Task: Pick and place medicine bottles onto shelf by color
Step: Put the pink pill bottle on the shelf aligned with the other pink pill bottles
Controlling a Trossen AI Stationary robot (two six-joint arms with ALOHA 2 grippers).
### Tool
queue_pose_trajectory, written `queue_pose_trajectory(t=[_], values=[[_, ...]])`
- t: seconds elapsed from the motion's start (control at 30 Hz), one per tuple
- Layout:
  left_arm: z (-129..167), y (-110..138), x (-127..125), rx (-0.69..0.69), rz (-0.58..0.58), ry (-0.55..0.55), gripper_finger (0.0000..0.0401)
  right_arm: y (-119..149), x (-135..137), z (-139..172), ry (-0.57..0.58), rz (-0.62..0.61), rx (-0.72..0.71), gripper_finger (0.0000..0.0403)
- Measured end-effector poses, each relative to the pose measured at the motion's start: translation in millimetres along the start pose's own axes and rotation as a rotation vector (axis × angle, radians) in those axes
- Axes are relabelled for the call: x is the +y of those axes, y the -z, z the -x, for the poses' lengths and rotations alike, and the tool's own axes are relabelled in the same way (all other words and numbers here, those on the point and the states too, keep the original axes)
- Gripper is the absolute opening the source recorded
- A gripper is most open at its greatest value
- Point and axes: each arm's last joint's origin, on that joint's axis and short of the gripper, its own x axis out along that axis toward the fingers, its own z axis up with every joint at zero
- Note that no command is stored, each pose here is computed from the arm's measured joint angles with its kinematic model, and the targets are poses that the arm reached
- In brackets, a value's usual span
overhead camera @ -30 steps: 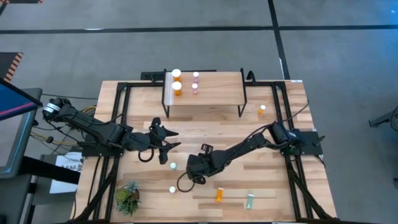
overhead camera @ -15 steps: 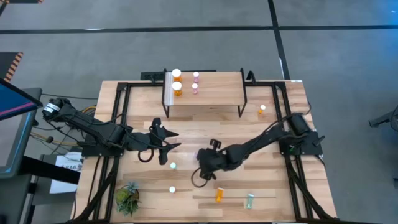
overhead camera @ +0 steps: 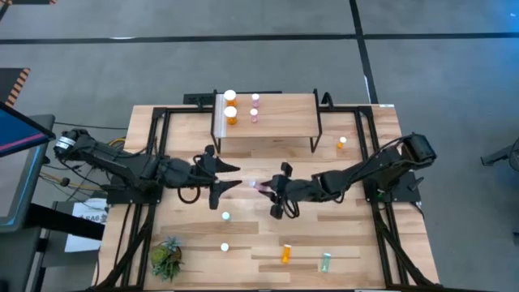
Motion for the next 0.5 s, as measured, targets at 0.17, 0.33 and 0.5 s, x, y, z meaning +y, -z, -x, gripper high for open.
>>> queue_pose_trajectory(t=[0.17, 0.33, 0.5], values=[[2.1, -25.4, 14.5, 0.074, 0.002, 0.03, 0.0183, -7.3, -4.3, -0.8, 0.003, 0.021, -0.048, 0.012], [5.8, -42.0, 24.5, 0.124, 0.0, 0.049, 0.0183, -11.4, -8.2, -1.9, 0.012, 0.033, -0.074, 0.012], [-12.6, -42.9, 25.0, 0.278, -0.013, 0.138, 0.0183, -17.5, -8.7, -2.0, 0.007, 0.044, -0.13, 0.012]])
